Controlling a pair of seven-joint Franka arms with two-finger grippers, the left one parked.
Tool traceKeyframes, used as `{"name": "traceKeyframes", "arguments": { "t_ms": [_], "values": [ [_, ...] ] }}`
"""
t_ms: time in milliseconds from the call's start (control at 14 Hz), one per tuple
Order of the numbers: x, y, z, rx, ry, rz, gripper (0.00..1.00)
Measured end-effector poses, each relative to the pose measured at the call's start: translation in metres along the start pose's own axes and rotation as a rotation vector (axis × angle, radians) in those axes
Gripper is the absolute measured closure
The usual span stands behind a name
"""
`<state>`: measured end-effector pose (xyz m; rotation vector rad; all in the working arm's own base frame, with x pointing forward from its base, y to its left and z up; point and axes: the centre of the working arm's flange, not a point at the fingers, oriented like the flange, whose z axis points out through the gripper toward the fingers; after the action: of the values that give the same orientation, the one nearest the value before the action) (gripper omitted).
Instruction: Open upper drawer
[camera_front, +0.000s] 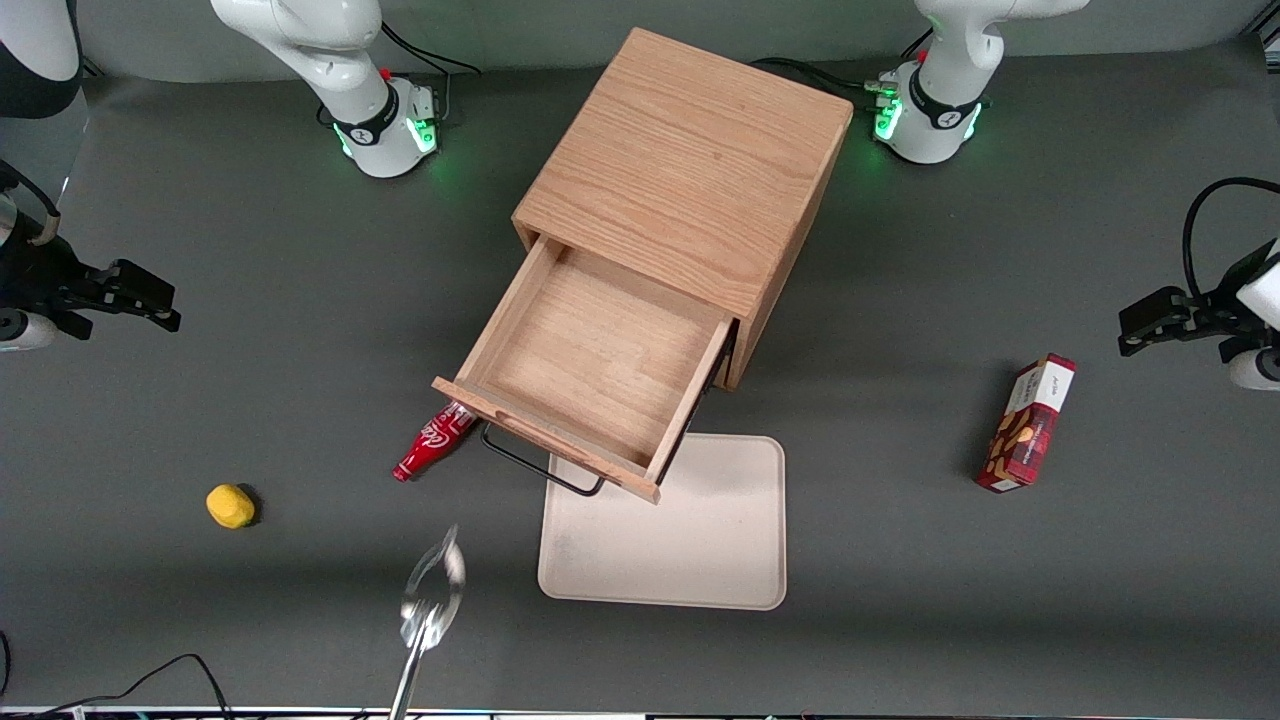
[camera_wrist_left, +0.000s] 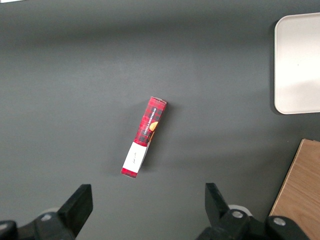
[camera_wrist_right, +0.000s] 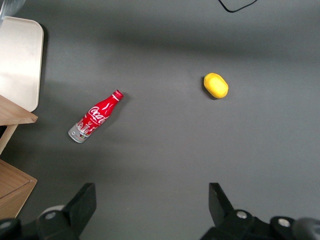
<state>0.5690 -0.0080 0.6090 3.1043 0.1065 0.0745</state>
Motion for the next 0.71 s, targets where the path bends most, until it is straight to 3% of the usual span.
{"name": "traceKeyframes", "arguments": {
  "t_ms": [714],
  "values": [
    [-0.001, 0.0089, 0.0054, -0.001, -0.011, 0.016, 0.0]
  ]
}}
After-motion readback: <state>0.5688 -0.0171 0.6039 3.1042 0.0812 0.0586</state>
